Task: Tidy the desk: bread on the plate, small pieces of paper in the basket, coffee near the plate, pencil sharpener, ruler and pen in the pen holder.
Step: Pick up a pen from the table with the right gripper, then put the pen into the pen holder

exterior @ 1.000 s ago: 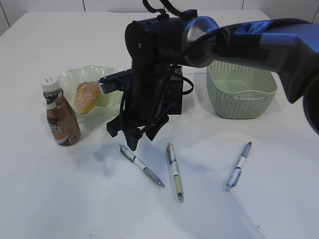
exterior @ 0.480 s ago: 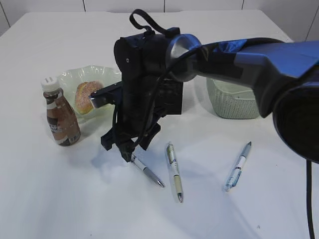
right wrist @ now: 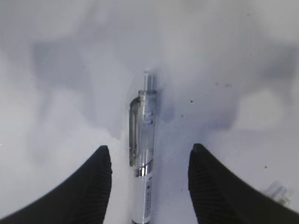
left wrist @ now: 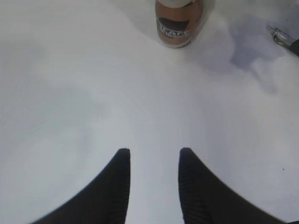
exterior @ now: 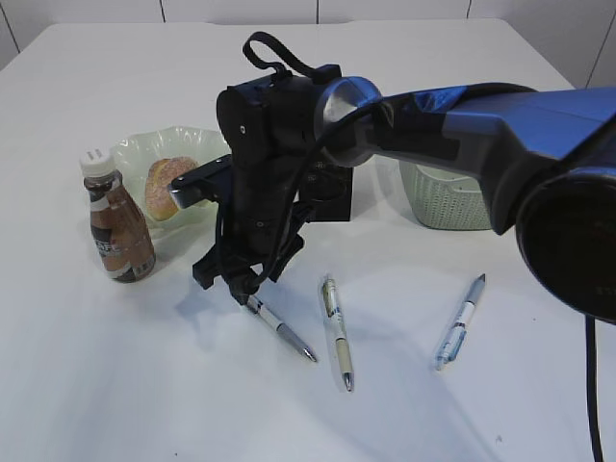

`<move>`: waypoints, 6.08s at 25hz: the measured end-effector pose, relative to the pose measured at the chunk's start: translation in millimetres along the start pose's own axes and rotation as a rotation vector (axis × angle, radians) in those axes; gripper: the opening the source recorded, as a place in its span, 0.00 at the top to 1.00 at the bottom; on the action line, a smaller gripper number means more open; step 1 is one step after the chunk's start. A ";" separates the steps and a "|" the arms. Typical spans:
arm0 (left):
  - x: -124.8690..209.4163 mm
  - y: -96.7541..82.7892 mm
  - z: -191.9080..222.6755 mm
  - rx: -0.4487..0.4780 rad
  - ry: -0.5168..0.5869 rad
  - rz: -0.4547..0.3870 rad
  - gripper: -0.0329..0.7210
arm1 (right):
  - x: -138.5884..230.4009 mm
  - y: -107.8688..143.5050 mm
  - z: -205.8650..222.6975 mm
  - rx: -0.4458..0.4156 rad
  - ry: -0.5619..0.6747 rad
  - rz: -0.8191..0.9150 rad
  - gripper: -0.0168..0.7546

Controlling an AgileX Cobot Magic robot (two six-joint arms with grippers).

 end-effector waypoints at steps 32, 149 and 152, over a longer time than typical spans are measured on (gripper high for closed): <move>-0.1 -0.6 0.0 0.004 -0.001 -0.002 0.64 | -2.2 -0.7 23.4 0.002 -0.003 0.000 0.83; -18.9 -8.3 -1.1 0.056 -0.127 -0.015 0.64 | -25.5 -156.0 -262.9 0.211 -0.892 0.118 0.88; -18.7 -9.0 -1.1 0.061 -0.125 -0.018 0.64 | -27.0 -163.1 -241.8 0.234 -0.917 0.138 0.88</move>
Point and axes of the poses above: a point on each arm's last joint axis where the gripper is mounted, z pointing out along that axis toward the gripper, y along the wrist's bending axis when the last joint is at zero, x = y × z, the point moved 6 cm from there along z, pointing out along that axis toward the gripper, and after that the axes turned 5 degrees about -z, right-handed, at the moved point
